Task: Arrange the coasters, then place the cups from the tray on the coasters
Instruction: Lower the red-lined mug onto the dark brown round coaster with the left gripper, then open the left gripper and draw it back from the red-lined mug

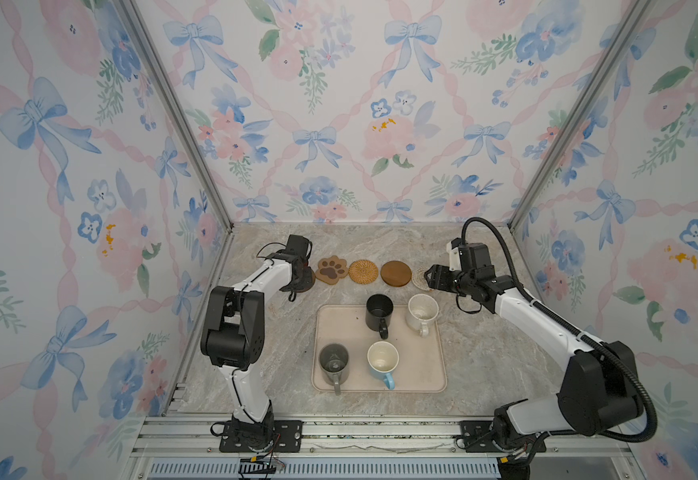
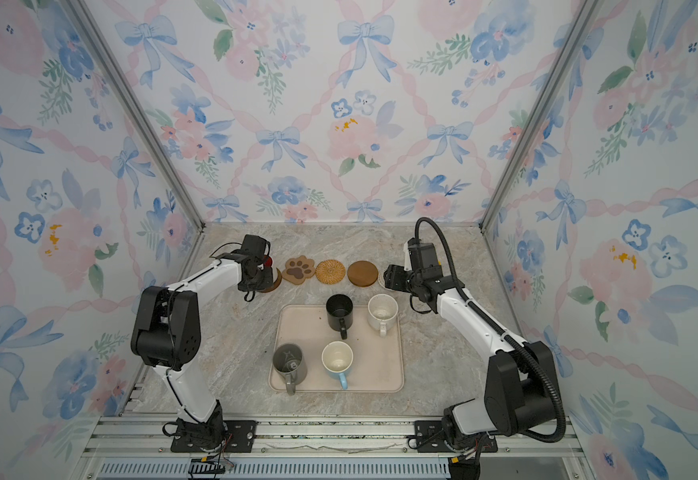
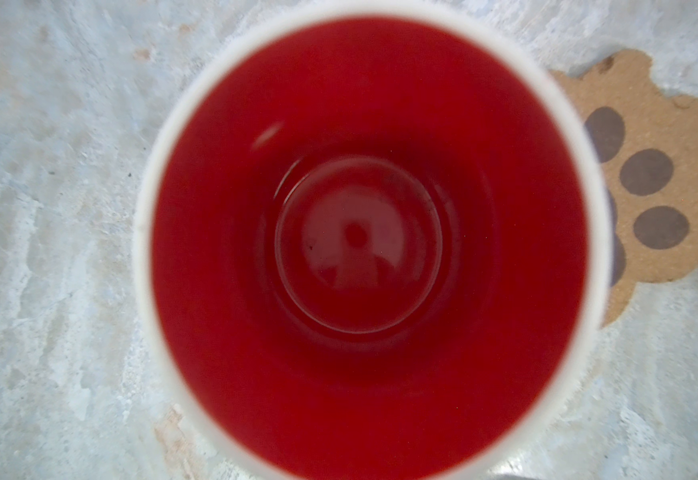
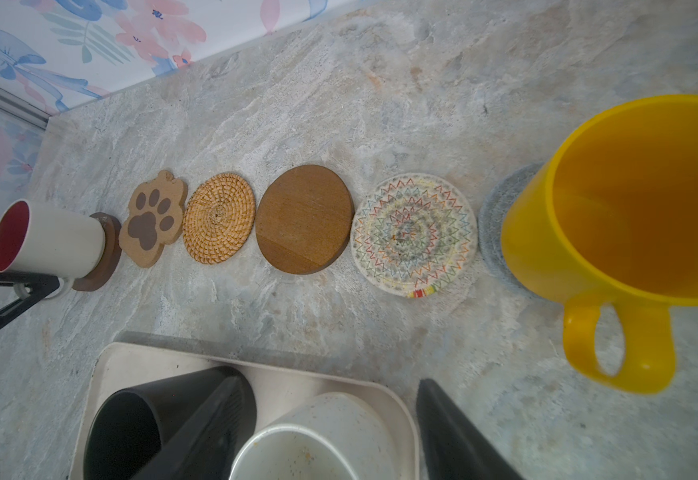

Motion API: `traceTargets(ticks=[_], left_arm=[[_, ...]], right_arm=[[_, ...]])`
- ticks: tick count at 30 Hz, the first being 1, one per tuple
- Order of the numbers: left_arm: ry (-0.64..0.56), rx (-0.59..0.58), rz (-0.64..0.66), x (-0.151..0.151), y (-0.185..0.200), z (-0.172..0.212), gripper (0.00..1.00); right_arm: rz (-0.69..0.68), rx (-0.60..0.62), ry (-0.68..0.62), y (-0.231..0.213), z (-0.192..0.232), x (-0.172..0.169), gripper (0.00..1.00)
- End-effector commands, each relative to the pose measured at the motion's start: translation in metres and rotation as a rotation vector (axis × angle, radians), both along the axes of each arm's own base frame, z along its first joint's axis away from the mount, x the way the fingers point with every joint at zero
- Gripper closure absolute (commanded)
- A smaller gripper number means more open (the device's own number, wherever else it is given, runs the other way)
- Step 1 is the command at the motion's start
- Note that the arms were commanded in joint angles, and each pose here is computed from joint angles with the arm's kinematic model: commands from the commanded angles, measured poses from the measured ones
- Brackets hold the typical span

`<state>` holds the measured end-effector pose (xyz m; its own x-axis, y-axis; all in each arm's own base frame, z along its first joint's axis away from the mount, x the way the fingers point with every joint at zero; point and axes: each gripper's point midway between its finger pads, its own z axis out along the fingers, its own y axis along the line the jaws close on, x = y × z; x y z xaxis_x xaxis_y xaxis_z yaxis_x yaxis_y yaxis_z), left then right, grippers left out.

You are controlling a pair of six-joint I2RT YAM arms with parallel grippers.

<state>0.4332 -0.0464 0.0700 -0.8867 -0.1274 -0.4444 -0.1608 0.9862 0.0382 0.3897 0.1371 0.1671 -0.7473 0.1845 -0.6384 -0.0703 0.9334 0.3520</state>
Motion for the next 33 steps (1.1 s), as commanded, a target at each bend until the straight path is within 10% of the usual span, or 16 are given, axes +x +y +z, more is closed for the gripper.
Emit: traceTargets(ticks=[1, 19, 33], left_arm=[[-0.038, -0.01, 0.009, 0.012, 0.001, 0.002, 0.95], [-0.055, -0.028, 0.01, 0.003, 0.001, 0.012, 0.56], [-0.255, -0.035, 0.013, -0.024, 0.006, 0.095, 0.51]], right_arm=[[0.01, -0.007, 0.013, -0.001, -0.003, 0.0, 0.31], [0.013, -0.006, 0.005, -0.001, 0.0, -0.001, 0.31], [-0.002, 0.0, -0.021, -0.001, 0.011, -0.006, 0.3]])
